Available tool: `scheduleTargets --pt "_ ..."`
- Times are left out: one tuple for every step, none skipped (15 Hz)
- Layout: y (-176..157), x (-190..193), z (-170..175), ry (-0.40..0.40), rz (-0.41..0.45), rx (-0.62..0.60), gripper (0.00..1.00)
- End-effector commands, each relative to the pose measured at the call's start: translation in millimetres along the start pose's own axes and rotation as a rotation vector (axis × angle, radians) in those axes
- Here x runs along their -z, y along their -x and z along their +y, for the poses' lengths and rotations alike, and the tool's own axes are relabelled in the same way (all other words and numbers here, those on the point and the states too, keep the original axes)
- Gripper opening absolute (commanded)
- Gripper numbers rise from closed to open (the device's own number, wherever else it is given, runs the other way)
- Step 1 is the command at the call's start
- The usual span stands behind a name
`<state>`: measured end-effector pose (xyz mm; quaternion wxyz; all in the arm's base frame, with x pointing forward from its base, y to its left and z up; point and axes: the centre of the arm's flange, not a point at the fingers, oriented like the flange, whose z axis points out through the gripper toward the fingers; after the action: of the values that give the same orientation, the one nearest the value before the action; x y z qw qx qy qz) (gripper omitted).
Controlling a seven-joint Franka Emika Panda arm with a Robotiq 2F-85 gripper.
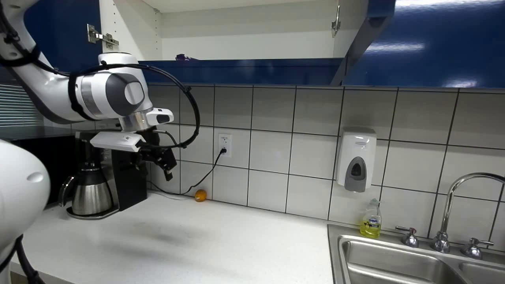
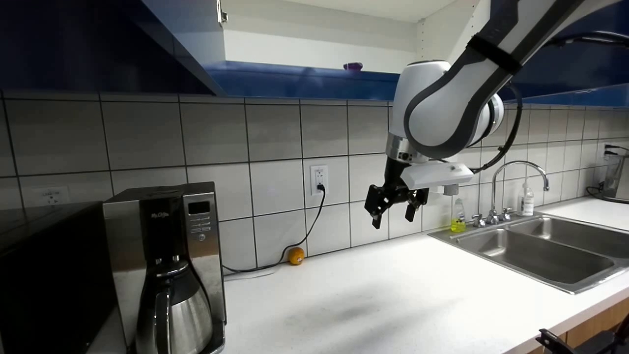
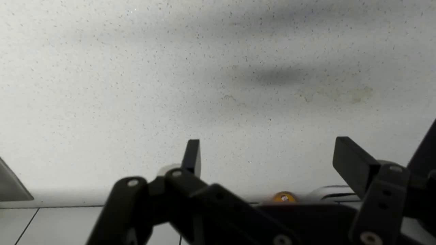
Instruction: Put the snack packet in the top cabinet
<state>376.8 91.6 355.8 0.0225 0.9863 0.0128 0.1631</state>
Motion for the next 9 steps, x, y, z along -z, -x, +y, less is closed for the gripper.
scheduleTargets --pt "48 -24 7 0.005 -0.041 0.001 1.00" --pt "51 -31 9 -0.017 -0.052 0.022 1.00" --pt "52 -35 8 -0.017 -0.064 0.031 1.00" --pt "54 -40 8 -0.020 -0.077 0.037 1.00" --pt "55 -45 9 -0.016 -0.089 0.036 1.00" --pt "57 -50 8 -0.009 -0.103 0.031 1.00" --pt "58 -54 8 -0.009 -0.115 0.030 1.00" --pt "59 -57 7 0.004 -0.124 0.027 1.00" --pt "60 -60 7 0.013 -0.132 0.030 1.00"
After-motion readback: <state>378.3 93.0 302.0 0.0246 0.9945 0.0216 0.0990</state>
